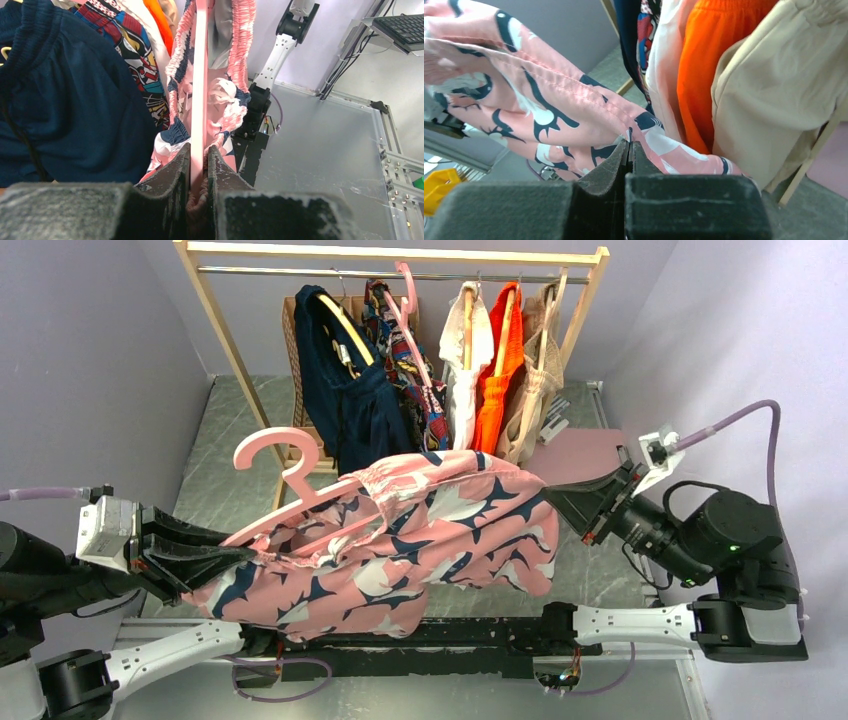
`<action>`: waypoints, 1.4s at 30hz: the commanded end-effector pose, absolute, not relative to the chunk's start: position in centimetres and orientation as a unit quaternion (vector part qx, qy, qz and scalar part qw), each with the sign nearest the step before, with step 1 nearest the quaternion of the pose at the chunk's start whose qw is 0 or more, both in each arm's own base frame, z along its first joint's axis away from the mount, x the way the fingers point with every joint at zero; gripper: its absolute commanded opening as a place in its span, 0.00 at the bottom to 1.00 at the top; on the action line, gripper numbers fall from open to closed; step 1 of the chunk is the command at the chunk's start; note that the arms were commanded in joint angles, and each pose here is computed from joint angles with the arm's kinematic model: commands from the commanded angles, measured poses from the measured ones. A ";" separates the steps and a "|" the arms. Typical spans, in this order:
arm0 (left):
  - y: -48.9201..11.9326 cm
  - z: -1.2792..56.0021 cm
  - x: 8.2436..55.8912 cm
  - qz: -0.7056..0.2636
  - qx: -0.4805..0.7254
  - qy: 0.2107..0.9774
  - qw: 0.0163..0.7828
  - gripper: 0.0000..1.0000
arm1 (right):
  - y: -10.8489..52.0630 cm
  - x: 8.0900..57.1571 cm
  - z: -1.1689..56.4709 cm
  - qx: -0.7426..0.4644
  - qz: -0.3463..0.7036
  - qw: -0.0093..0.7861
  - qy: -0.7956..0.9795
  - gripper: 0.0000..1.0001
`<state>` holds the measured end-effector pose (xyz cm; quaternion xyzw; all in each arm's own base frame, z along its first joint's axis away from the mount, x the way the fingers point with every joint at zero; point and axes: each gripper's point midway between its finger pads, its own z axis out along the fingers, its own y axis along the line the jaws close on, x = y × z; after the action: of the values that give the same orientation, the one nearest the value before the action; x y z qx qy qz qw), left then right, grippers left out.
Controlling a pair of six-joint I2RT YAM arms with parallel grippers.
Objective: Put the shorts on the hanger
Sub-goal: Hang the shorts on the hanger.
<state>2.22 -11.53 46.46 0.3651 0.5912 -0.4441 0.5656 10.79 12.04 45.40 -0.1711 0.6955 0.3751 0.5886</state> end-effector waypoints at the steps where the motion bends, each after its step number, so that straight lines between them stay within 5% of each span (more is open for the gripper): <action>1: -11.1 49.1 2.4 -0.456 0.340 0.560 0.603 0.07 | 10.6 12.2 43.0 -0.114 0.317 0.568 0.751 0.00; 3: -11.1 49.1 2.3 -0.458 0.342 0.557 0.603 0.07 | 9.8 12.7 42.7 -0.085 0.297 0.563 0.766 0.07; 6: -11.0 49.2 2.2 -0.459 0.341 0.556 0.603 0.07 | 10.2 11.9 43.8 -0.102 0.329 0.558 0.755 0.40; 10: -11.0 49.0 2.1 -0.459 0.344 0.558 0.600 0.07 | 12.1 9.6 48.3 -0.158 0.429 0.576 0.678 0.57; 26: -13.1 47.0 2.8 -0.457 0.362 0.589 0.560 0.07 | 23.0 8.7 52.8 -0.321 0.430 0.610 0.584 0.57; 42: -14.2 46.5 4.0 -0.444 0.357 0.613 0.548 0.07 | 24.4 11.2 50.6 -0.306 0.370 0.627 0.614 0.56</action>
<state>3.65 -14.04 44.59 0.3722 0.6274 -0.4356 0.5274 10.25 24.39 50.76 -0.3139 0.6092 0.3936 0.6127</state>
